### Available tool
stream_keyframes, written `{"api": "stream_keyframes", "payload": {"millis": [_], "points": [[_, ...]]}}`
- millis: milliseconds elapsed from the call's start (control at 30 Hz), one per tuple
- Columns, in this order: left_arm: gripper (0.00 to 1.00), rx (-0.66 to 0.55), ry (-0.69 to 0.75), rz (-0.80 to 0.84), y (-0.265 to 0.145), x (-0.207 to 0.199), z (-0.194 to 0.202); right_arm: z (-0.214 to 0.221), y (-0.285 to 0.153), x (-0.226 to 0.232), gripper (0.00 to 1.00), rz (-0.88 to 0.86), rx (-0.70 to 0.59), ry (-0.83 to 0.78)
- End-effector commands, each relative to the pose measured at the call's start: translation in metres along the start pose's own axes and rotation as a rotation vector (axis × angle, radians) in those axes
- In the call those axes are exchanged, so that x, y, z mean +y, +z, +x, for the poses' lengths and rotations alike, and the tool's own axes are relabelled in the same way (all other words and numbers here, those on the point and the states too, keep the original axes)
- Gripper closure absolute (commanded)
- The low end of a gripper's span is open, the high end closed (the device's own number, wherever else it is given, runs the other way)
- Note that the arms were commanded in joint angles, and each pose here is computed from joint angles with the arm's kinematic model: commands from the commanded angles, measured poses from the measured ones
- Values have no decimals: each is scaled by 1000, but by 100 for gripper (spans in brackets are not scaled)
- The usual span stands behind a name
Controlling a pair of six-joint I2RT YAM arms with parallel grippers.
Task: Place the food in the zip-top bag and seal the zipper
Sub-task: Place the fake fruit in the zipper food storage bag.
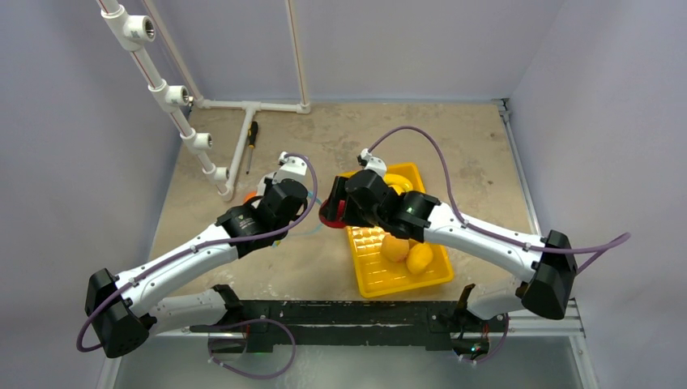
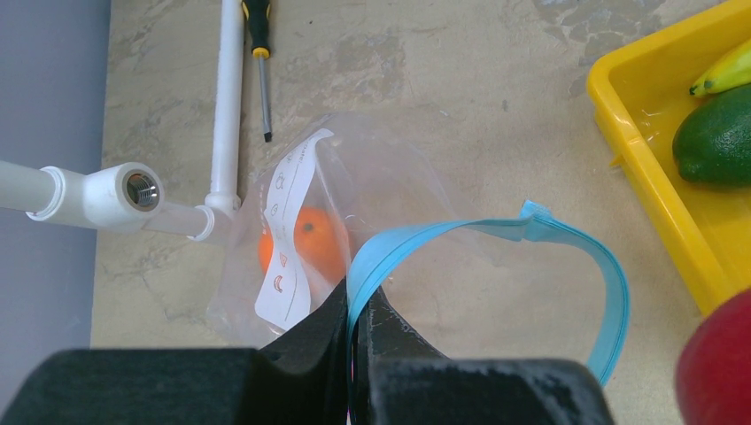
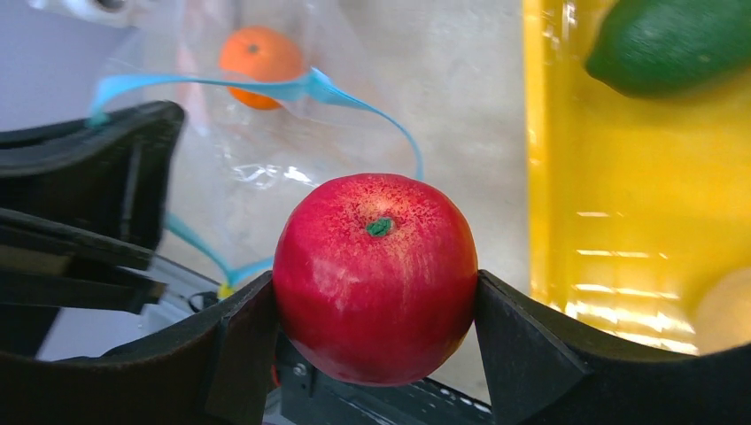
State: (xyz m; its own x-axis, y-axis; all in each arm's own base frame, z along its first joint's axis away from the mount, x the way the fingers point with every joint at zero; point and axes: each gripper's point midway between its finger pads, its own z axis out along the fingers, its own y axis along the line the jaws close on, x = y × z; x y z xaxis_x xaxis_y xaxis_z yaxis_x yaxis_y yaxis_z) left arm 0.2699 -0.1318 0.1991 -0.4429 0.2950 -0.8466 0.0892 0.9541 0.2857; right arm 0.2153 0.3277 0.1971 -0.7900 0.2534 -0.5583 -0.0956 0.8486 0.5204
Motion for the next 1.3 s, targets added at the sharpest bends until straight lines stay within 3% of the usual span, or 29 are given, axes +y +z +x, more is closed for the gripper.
{"api": "stream_keyframes", "payload": {"millis": [0, 333, 700, 933, 1267], "points": [[100, -41, -38, -5, -2, 3, -13, -22, 4, 53, 49, -179, -67, 9], [100, -48, -42, -11, -4, 6, -14, -18, 39, 81, 43, -264, -69, -3], [100, -48, -44, -11, -4, 6, -14, 0, 63, 96, 2, -342, -21, -23], [100, -47, -41, -10, -4, 5, -14, -6, 49, 98, 1, -367, -38, -17], [100, -44, -40, -15, -3, 6, -13, -18, 22, 66, 1, -260, -87, -1]]}}
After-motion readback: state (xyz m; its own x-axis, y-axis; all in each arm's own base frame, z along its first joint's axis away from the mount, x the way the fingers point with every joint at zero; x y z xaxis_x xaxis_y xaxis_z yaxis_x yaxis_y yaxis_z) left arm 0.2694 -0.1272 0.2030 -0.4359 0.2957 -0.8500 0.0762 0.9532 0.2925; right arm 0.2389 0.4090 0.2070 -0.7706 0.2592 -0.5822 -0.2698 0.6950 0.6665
